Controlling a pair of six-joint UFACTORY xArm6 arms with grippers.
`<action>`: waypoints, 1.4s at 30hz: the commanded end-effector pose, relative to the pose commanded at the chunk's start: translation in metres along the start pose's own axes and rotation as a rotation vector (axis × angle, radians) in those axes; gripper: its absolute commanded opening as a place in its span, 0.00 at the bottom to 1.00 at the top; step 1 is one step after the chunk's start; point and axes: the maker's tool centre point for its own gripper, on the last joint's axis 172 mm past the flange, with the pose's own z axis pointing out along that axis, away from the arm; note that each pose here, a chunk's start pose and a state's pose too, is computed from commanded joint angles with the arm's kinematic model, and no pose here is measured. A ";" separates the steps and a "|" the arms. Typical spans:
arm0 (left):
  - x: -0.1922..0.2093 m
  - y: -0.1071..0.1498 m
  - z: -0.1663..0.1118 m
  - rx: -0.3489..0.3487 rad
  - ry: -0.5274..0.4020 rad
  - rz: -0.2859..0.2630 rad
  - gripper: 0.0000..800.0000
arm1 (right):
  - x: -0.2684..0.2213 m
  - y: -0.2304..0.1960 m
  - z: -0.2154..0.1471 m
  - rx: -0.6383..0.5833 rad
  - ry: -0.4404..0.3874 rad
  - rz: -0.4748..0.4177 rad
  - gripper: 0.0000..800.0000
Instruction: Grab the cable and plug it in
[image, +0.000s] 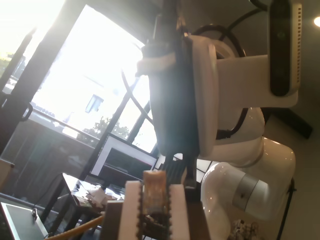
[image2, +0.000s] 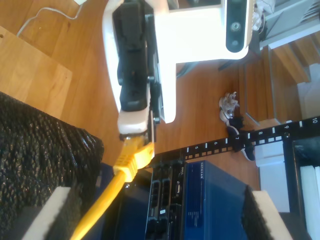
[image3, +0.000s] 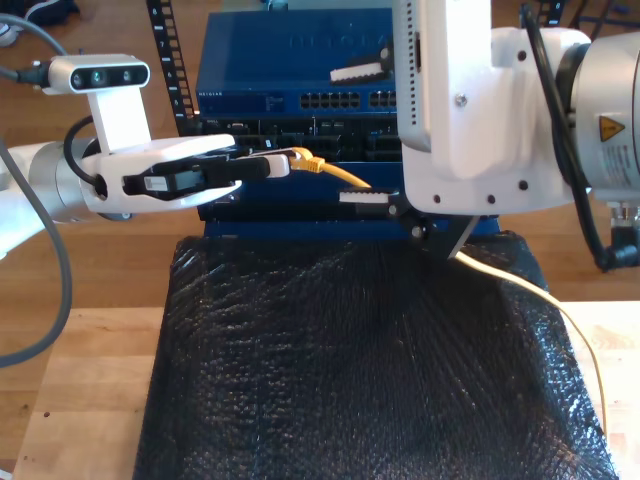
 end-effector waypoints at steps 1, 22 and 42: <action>0.000 0.001 0.000 -0.003 0.004 0.000 0.00 | 0.000 -0.001 0.001 0.002 0.001 0.000 0.94; 0.003 0.006 0.001 -0.028 0.037 -0.038 0.00 | 0.010 -0.010 0.007 0.016 0.022 -0.064 0.93; 0.003 0.007 0.001 -0.030 0.051 -0.057 0.00 | 0.014 -0.015 0.009 0.024 0.031 -0.068 0.79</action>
